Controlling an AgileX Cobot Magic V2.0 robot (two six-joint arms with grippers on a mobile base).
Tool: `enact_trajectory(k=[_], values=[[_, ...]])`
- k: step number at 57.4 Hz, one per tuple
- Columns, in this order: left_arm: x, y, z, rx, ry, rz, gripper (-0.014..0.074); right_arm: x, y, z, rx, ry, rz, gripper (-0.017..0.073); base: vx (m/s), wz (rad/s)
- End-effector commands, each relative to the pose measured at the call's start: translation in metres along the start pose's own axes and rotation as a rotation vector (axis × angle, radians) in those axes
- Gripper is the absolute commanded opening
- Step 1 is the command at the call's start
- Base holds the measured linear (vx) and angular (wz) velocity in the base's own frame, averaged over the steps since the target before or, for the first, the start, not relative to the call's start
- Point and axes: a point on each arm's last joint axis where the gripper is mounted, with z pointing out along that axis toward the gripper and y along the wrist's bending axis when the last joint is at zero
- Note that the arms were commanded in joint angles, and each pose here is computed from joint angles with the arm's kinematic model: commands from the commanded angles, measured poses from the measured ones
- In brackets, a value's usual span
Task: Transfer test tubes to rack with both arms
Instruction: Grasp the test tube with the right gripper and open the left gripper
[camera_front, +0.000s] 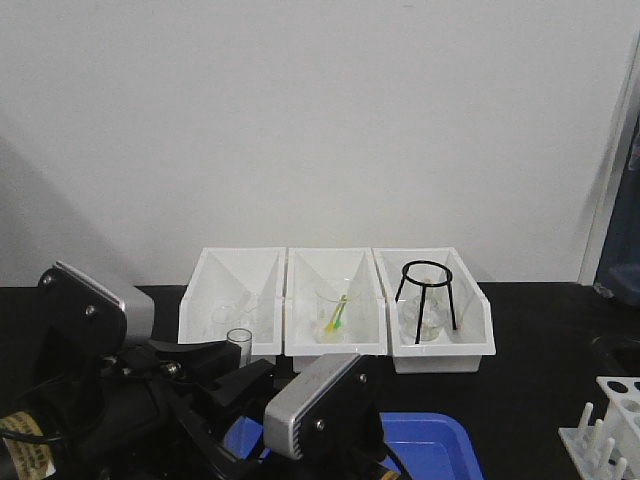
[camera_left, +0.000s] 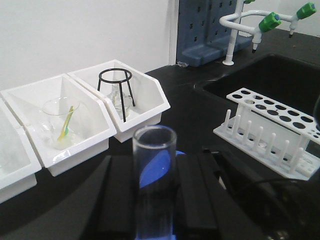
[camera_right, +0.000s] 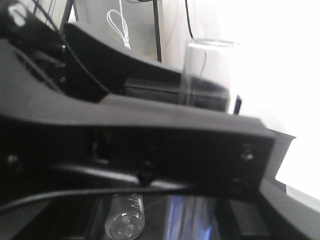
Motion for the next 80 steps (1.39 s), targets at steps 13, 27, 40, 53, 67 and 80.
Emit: enact_trajectory(k=[13,27,40,53,67,80], values=[[-0.0234,-0.0038,-0.0063,0.013,-0.138,0.02,-0.0008,-0.0269,0.0007,-0.0012,0.001,-0.123,0.008,0.0414,0.0,0.0],[-0.0234,-0.0038,-0.0063,0.013,-0.137,0.02,-0.0008,-0.027,0.0007,-0.0012,0.001,-0.124,0.008,0.0248,0.0,0.0],[-0.0234,-0.0038,-0.0063,0.013,-0.137,0.019,-0.0008,-0.027,0.0007,-0.0012,0.001,-0.124,0.008,0.005,0.0,0.0],[-0.0234,-0.0038,-0.0063,0.013,-0.137,0.006,-0.0008,-0.0265,0.0006,-0.0011,0.002,-0.119,0.006,-0.0013,0.0,0.0],[-0.0234,-0.0038,-0.0063,0.013,-0.138,0.013,0.0053,-0.025,0.0002,-0.0009,0.007,-0.102,-0.002,-0.001,0.0,0.0],[-0.0242,-0.0038,-0.0064,0.013,-0.147,0.018,0.0271,-0.0233,-0.0002,-0.0008,0.011,-0.083,-0.002,-0.0008,0.0,0.0]])
